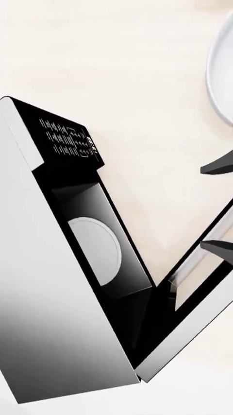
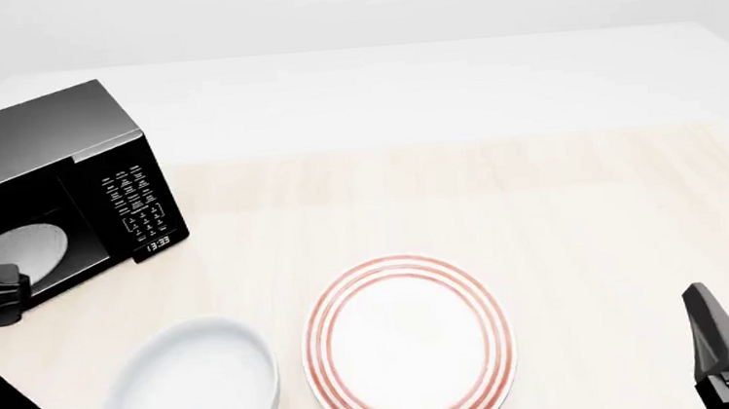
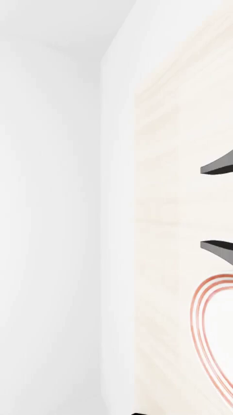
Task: Open the microwave.
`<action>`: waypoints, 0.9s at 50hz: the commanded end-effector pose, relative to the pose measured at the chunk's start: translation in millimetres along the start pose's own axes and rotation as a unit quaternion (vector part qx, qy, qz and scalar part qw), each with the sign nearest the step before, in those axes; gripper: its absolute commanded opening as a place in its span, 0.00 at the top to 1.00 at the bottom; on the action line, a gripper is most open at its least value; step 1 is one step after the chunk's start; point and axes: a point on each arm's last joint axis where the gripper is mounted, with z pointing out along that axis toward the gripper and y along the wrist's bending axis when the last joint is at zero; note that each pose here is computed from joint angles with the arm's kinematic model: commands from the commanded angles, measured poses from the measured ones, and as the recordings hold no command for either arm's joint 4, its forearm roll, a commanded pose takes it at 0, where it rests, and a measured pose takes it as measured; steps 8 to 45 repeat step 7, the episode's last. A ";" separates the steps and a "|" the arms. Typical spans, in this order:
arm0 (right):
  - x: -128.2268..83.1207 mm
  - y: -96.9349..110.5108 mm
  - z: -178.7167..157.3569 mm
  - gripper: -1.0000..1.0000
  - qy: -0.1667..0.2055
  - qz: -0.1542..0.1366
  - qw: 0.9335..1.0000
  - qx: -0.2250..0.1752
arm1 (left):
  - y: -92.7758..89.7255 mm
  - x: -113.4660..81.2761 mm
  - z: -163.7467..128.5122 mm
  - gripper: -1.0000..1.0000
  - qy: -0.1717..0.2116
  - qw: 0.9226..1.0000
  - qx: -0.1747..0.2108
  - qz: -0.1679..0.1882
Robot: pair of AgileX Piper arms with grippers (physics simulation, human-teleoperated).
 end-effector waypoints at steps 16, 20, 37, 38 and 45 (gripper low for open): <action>0.0 0.0 0.0 0.00 0.000 0.000 1.000 0.000 | -3.6 16.7 0.9 0.00 0.022 0.999 0.015 -0.021; 0.0 0.0 0.0 0.00 0.000 0.000 1.000 0.000 | -3.6 16.7 0.9 0.00 0.022 0.999 0.015 -0.021; 0.0 0.0 0.0 0.00 0.000 0.000 1.000 0.000 | -3.6 16.7 0.9 0.00 0.022 0.999 0.015 -0.021; 0.0 0.0 0.0 0.00 0.000 0.000 1.000 0.000 | -3.6 16.7 0.9 0.00 0.022 0.999 0.015 -0.021; 0.0 0.0 0.0 0.00 0.000 0.000 1.000 0.000 | -3.6 16.7 0.9 0.00 0.022 0.999 0.015 -0.021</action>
